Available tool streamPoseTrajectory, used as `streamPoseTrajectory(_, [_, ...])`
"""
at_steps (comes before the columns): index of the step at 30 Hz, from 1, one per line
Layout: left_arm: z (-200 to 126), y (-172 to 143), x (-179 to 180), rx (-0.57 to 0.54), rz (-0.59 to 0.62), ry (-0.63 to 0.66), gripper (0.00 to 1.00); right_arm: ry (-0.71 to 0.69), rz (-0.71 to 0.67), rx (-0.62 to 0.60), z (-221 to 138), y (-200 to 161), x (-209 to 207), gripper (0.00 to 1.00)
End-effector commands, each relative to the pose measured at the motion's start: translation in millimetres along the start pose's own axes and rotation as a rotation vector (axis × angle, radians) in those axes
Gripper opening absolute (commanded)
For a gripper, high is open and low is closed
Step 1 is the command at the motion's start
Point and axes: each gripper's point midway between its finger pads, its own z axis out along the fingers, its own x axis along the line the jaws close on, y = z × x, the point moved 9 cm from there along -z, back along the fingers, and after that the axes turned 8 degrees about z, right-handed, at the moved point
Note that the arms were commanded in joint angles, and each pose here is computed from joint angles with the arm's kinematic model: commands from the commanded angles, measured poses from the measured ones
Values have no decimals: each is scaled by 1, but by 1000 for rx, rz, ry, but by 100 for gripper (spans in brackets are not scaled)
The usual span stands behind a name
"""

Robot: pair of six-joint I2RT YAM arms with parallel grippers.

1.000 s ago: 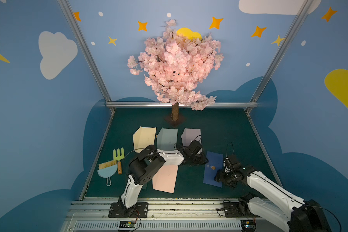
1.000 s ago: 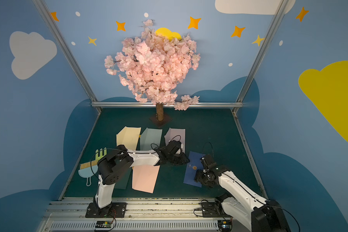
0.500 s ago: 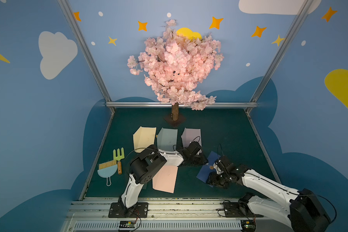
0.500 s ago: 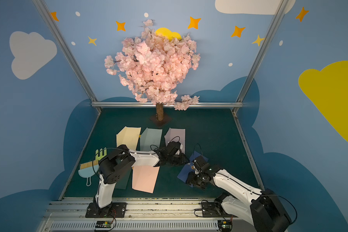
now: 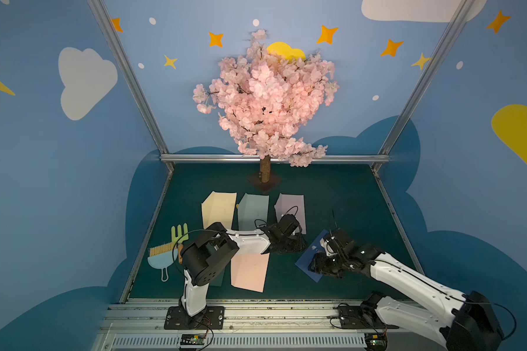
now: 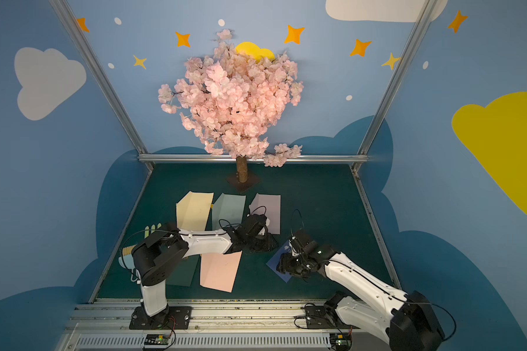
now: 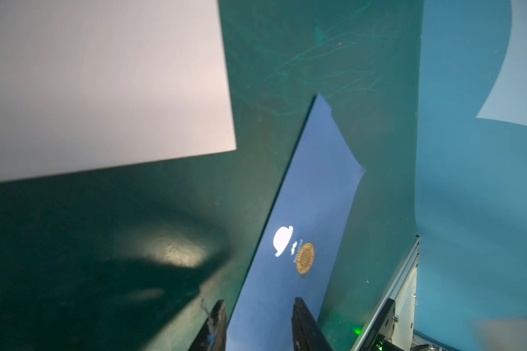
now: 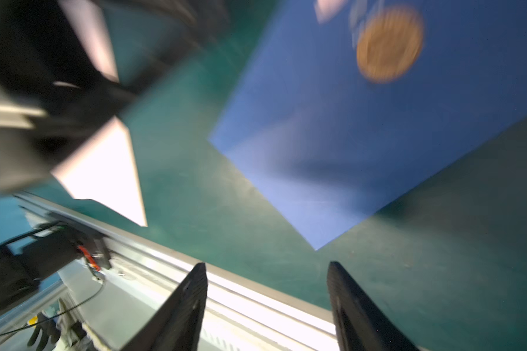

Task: Open the envelope
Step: Adjust the envelope at the center of the board.

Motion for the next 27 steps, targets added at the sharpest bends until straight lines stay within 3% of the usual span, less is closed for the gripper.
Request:
streamPoseTrajectory(1, [-12, 5, -16, -7, 77, 0, 37, -41, -24, -164, -42, 14, -10, 66])
streamPoseTrajectory(6, [-9, -1, -32, 30, 88, -93, 26, -9, 152, -112, -45, 50, -45, 66])
streamPoseTrajectory(11, [-1, -14, -35, 72, 90, -100, 14, 33, 315, -101, -43, 83, -69, 65])
streamPoseTrajectory(17, [9, -25, -26, 111, 61, -107, 10, 50, 453, -70, -34, 100, -105, 66])
streamPoseTrajectory(21, [21, -32, -17, 137, 26, -112, 9, 103, 473, -15, -13, 105, -120, 66])
streamPoseTrajectory(27, [30, -38, -7, 151, 0, -92, 8, 69, 474, -38, -3, 112, -130, 65])
